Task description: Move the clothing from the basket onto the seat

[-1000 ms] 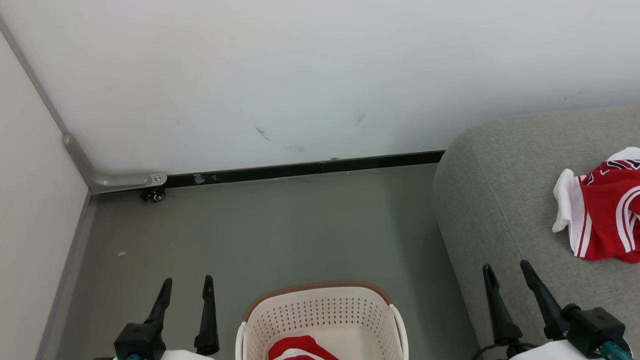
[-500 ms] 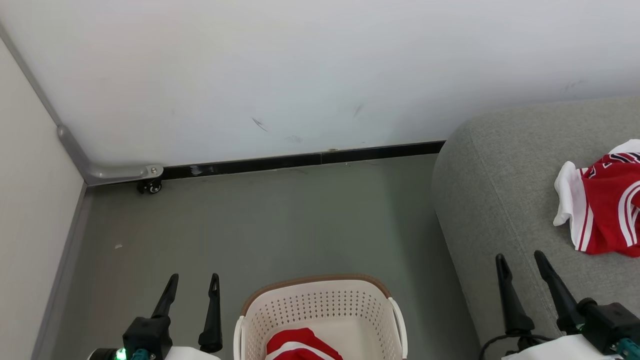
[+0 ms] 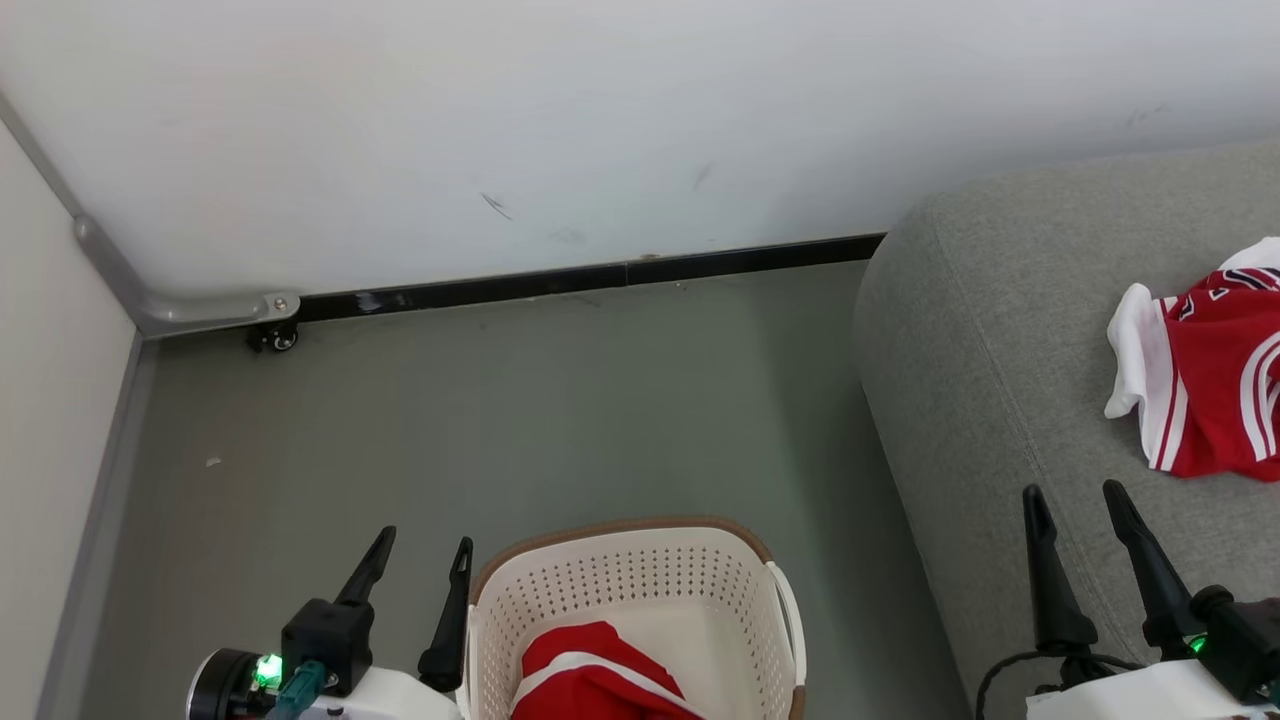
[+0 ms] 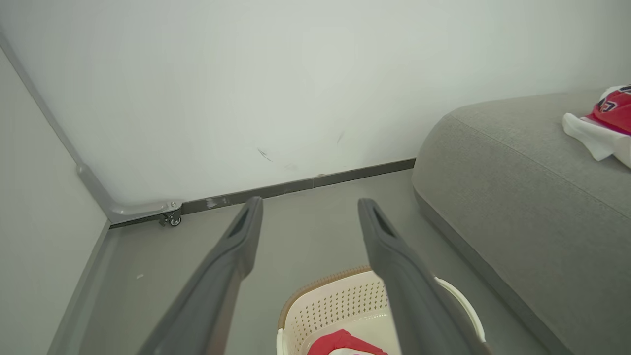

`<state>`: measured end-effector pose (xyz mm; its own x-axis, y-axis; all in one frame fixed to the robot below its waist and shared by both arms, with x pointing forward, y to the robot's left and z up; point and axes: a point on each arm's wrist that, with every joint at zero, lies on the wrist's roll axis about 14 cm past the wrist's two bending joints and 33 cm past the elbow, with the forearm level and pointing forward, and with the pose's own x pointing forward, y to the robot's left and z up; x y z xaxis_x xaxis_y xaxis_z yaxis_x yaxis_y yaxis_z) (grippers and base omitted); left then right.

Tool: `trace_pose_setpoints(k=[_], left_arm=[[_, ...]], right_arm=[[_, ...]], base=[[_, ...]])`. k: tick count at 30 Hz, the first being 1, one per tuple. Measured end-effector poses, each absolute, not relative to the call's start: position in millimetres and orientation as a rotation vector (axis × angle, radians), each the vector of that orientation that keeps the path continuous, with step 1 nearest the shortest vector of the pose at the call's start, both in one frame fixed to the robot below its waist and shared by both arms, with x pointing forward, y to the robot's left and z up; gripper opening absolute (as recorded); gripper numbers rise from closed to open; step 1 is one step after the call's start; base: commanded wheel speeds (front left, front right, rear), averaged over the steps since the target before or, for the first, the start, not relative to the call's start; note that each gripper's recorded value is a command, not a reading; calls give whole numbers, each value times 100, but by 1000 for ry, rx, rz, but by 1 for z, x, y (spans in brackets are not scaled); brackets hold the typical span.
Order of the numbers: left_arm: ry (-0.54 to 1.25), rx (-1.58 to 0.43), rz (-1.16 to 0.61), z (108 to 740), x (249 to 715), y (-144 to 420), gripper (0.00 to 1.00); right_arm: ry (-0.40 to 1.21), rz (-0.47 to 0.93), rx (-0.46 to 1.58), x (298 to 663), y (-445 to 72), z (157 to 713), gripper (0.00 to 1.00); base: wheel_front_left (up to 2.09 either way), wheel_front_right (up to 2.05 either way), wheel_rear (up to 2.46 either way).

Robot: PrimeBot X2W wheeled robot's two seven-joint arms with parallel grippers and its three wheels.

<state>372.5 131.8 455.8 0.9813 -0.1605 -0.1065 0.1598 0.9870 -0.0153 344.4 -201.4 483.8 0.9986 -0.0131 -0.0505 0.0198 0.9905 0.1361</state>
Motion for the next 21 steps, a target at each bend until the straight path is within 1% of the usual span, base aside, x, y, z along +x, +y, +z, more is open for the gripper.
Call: trace_pose_setpoints(k=[11,17,21], left_arm=[[160,32,-244,440,395,112,100],[194,84,-326,425,407,95,100],[236,129,-379,410,414,88,100]], right_arm=[[61,-54,127,351,-214,480,100],[60,-99,110,356,-229,478,100],[47,-114,103,366,-234,480,100]], base=[[0,0,0],[0,0,0],[0,0,0]])
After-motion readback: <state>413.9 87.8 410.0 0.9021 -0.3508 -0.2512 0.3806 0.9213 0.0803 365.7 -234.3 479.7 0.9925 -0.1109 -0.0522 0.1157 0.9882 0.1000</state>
